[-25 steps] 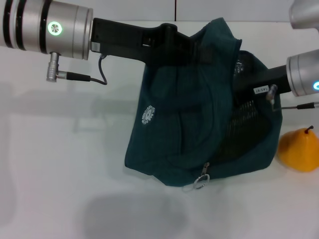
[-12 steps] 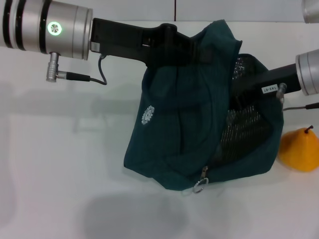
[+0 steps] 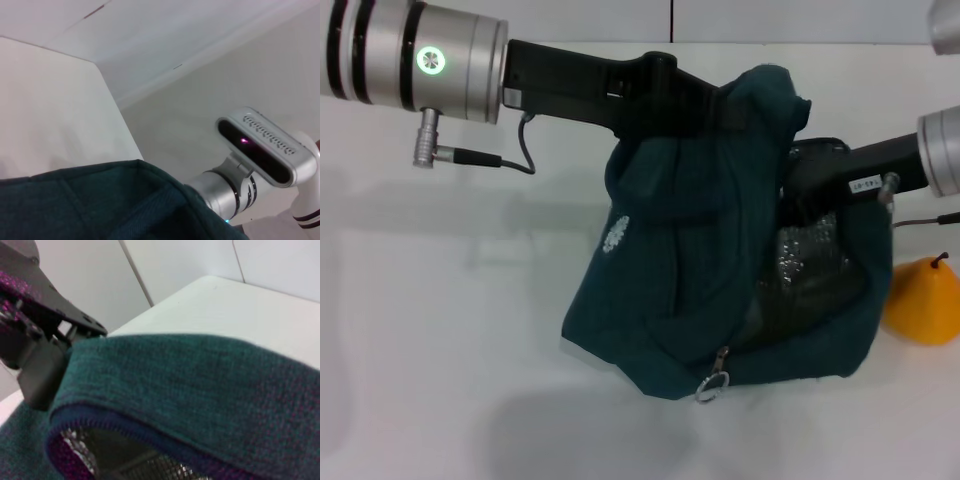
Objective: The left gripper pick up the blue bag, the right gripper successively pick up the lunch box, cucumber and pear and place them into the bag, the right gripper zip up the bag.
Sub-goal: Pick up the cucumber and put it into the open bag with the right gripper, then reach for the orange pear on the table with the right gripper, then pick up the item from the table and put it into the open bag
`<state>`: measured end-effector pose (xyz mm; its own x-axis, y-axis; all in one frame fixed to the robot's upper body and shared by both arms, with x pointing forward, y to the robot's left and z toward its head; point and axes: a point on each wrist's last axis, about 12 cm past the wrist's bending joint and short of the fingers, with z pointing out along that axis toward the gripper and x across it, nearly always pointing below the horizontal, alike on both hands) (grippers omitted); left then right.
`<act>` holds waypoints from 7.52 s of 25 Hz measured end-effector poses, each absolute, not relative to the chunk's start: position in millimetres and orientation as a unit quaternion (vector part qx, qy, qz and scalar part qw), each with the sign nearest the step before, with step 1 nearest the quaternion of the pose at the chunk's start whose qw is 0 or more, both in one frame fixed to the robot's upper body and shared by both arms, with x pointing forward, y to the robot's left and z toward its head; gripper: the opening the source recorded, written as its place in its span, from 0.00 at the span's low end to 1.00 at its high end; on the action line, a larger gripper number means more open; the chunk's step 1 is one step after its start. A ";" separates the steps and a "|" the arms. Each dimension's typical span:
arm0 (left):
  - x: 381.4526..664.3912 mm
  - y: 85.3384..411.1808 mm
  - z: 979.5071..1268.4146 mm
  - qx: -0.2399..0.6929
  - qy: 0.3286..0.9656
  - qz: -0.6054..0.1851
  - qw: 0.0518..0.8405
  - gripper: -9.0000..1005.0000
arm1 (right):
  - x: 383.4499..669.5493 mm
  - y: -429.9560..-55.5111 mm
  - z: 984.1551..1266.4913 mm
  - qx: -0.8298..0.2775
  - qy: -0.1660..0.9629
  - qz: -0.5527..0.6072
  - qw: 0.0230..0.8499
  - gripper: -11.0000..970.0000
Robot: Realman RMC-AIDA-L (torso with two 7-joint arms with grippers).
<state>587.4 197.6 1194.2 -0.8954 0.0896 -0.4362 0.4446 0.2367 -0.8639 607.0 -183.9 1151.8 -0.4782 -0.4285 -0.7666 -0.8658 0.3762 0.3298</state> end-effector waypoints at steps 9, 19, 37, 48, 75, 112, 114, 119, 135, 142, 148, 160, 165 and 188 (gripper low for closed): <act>586.2 199.3 1192.6 0.173 0.771 -0.593 0.151 0.07 | 589.9 -204.5 1163.6 -0.423 0.750 0.407 0.305 0.90; 586.7 198.5 1187.7 0.174 0.768 -0.597 0.154 0.07 | 521.8 -308.9 1159.6 -0.413 0.625 0.465 0.471 0.88; 587.4 200.3 1183.8 0.179 0.769 -0.590 0.170 0.07 | 443.0 -361.8 1080.4 -0.337 0.596 0.306 0.661 0.79; 587.6 204.7 1180.6 0.169 0.772 -0.586 0.177 0.07 | 447.2 -358.5 1061.1 -0.323 0.625 0.264 0.659 0.75; 586.4 205.3 1175.5 0.166 0.771 -0.590 0.173 0.07 | 460.2 -335.3 1041.9 -0.326 0.650 0.275 0.629 0.65; 586.0 205.0 1174.9 0.166 0.770 -0.591 0.171 0.07 | 468.7 -329.0 1037.1 -0.324 0.663 0.266 0.620 0.09; 586.1 205.0 1174.9 0.166 0.770 -0.591 0.171 0.07 | 468.7 -328.8 1037.0 -0.323 0.663 0.266 0.620 0.07; 586.1 205.1 1175.0 0.166 0.770 -0.591 0.171 0.07 | 469.4 -328.4 1037.2 -0.321 0.663 0.267 0.622 0.04; 583.8 205.1 1172.7 0.165 0.770 -0.593 0.168 0.07 | 453.6 -336.4 1075.6 -0.283 0.560 0.350 0.695 0.04; 583.9 201.6 1173.2 0.167 0.769 -0.595 0.165 0.07 | 456.6 -336.6 1099.8 -0.282 0.489 0.376 0.734 0.04; 582.6 194.4 1174.7 0.166 0.757 -0.612 0.156 0.07 | 480.2 -322.0 1115.7 -0.295 0.452 0.396 0.743 0.04; 581.6 192.1 1174.4 0.167 0.756 -0.615 0.151 0.07 | 527.2 -273.9 1111.4 -0.350 0.501 0.406 0.679 0.04; 581.7 192.6 1174.0 0.165 0.756 -0.614 0.153 0.07 | 533.2 -256.0 1101.3 -0.372 0.526 0.414 0.643 0.04; 580.6 194.0 1172.4 0.167 0.757 -0.613 0.154 0.07 | 545.9 -245.8 1072.7 -0.351 0.667 0.419 0.506 0.04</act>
<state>580.6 194.0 1172.4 -0.8972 0.0640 -0.4369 0.4406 0.1927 -0.8768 545.9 -245.8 1072.7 -0.2416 -0.0448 -0.9693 -0.8929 0.4015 0.2040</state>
